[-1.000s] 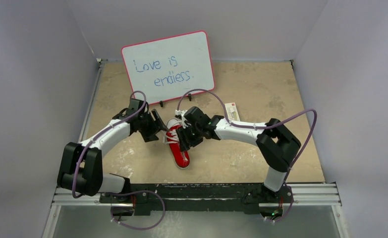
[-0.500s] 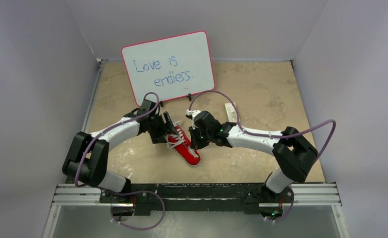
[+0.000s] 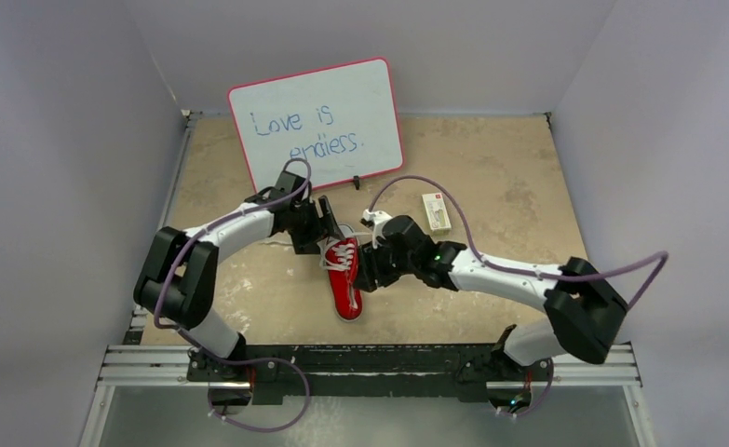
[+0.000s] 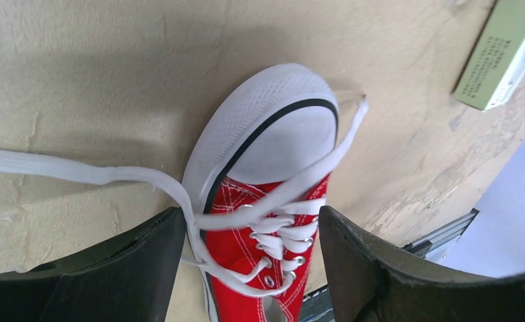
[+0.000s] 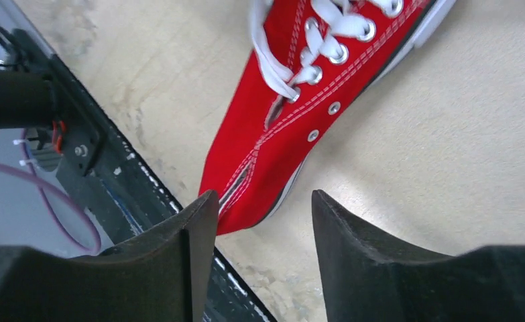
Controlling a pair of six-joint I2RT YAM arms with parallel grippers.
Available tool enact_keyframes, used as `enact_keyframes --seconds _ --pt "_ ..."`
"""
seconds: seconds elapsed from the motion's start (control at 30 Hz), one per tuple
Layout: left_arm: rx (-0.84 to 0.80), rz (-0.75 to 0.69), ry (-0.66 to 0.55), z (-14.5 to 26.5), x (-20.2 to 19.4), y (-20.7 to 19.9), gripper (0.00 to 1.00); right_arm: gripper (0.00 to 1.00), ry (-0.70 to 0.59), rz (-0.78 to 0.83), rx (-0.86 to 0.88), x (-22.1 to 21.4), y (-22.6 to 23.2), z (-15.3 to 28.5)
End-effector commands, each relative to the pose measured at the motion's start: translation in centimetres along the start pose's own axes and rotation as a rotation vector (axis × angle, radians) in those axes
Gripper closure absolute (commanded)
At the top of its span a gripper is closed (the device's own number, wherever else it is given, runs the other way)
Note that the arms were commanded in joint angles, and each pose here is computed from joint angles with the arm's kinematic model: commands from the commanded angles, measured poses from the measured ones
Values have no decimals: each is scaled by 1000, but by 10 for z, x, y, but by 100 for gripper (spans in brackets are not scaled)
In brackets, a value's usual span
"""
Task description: Tie the shoes
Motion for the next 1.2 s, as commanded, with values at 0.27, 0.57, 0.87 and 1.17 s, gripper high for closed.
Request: enact_keyframes --seconds 0.27,0.57,0.87,1.17 --pt "74 -124 -96 61 24 18 28 34 -220 518 -133 90 -71 30" --pt "57 -85 -92 57 22 19 29 35 -71 907 -101 99 -101 -32" --pt "94 -79 -91 54 24 31 30 80 -61 777 -176 109 -115 -51" --pt "44 -133 -146 65 29 22 23 100 -99 411 -241 102 -81 40"
Point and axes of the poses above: each gripper's point midway between its finger pads, its own z axis back along the fingers, its own y axis along the line the jaws close on, x = y × z, the point moved 2 cm from there along z, back along the fingers, and after that the axes turned 8 degrees about z, right-handed, at the moved point
